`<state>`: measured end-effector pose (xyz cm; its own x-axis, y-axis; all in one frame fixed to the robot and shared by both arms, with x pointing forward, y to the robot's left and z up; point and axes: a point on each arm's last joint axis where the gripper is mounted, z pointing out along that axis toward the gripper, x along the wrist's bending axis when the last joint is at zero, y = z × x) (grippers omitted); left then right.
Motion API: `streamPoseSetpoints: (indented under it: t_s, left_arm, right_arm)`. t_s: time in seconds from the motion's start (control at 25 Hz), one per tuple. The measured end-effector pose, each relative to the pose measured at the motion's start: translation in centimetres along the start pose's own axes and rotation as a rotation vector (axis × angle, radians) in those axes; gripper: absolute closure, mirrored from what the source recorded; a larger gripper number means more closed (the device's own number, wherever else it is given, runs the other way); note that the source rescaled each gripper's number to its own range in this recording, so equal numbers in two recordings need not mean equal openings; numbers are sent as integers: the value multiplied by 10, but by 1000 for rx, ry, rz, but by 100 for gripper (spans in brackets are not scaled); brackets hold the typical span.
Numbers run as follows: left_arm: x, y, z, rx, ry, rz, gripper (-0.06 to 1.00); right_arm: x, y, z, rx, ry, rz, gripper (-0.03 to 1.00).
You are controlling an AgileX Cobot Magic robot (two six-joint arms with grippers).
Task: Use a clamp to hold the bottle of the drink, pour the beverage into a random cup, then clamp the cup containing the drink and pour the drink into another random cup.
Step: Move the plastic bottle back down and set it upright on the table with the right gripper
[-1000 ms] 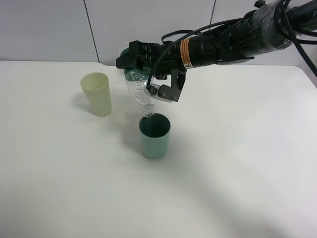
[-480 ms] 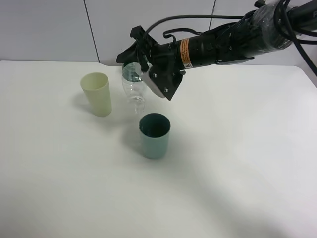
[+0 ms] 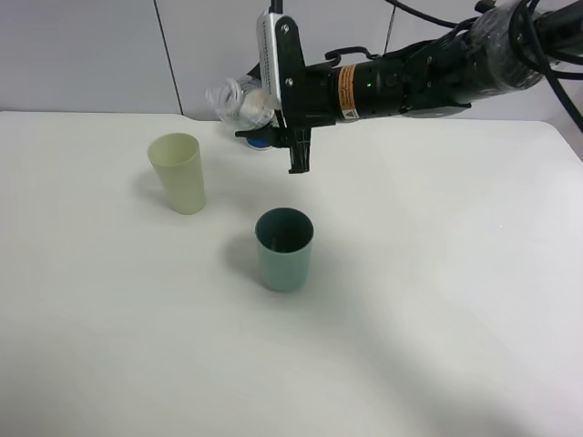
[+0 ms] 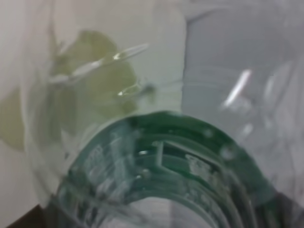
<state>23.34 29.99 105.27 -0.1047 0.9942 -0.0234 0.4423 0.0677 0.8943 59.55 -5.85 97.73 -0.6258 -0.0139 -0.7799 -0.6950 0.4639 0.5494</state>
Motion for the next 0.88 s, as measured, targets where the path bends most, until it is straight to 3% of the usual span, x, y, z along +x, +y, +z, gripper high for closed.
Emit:
streamPoseSetpoints:
  t_s: [0.4,0.6,0.72,0.88]
  left_arm:
    - [0,0,0,0,0,0,-2]
    - [0,0,0,0,0,0,-2]
    - [0,0,0,0,0,0,-2]
    - [0,0,0,0,0,0,-2]
  right_arm:
    - [-8,-12,-10,-3,-44,693,91]
    - [-17,-27,-23,0,-113,867,91]
    - [-21,-41,-33,15,-163,921,91]
    - [-7,-61,-50,68,-245,932,91]
